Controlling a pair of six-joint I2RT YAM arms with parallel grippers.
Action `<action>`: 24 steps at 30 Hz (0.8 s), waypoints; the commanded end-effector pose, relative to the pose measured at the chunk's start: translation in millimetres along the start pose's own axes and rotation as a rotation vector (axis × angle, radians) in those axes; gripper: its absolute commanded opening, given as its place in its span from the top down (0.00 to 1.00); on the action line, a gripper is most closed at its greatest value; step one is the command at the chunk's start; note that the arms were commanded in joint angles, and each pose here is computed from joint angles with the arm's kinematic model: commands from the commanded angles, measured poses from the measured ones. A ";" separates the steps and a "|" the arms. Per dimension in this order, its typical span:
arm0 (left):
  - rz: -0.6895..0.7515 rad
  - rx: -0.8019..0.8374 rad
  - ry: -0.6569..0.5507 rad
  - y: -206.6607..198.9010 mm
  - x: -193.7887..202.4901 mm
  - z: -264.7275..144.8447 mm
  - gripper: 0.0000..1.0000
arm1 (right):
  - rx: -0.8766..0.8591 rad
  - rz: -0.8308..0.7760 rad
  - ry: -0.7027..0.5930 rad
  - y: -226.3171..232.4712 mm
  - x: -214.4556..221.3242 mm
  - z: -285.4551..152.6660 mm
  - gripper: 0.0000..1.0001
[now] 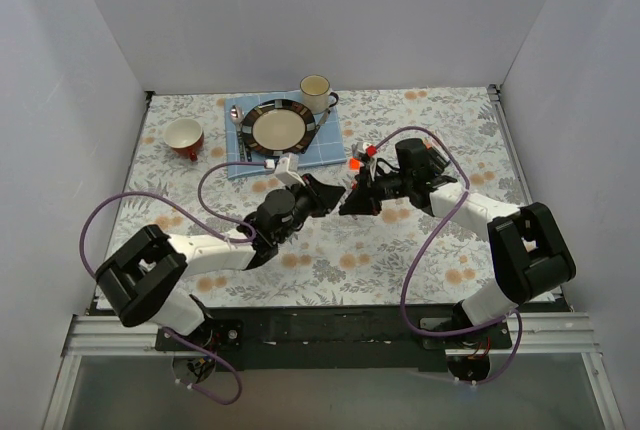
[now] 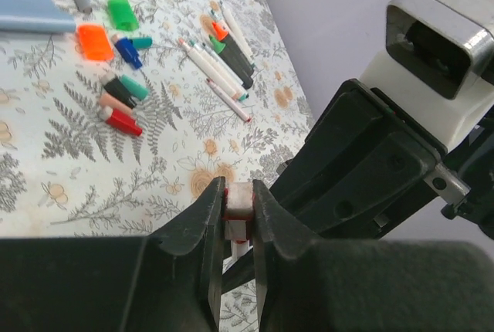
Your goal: Open the pen caps
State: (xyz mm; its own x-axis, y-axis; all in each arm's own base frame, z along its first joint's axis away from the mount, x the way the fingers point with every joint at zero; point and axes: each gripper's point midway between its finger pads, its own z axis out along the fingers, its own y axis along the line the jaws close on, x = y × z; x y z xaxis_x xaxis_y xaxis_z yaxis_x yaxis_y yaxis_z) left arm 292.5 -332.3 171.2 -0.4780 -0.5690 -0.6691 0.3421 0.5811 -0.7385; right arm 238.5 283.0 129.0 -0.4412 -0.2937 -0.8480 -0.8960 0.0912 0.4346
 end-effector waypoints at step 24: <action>-0.068 0.011 0.159 31.4 -81.7 -1.2 1.00 | 0.737 -0.054 0.130 -124.1 -9.9 -108.6 0.99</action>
State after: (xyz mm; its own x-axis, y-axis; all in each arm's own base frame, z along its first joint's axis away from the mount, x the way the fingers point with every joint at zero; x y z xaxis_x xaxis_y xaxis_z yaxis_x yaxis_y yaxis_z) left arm 395.9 -210.4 283.4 -0.2710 -0.6750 -0.6862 0.3099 0.6137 -0.7261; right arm 309.7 222.9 106.9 -0.4534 -0.3597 -0.8155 -0.8390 0.4809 0.2544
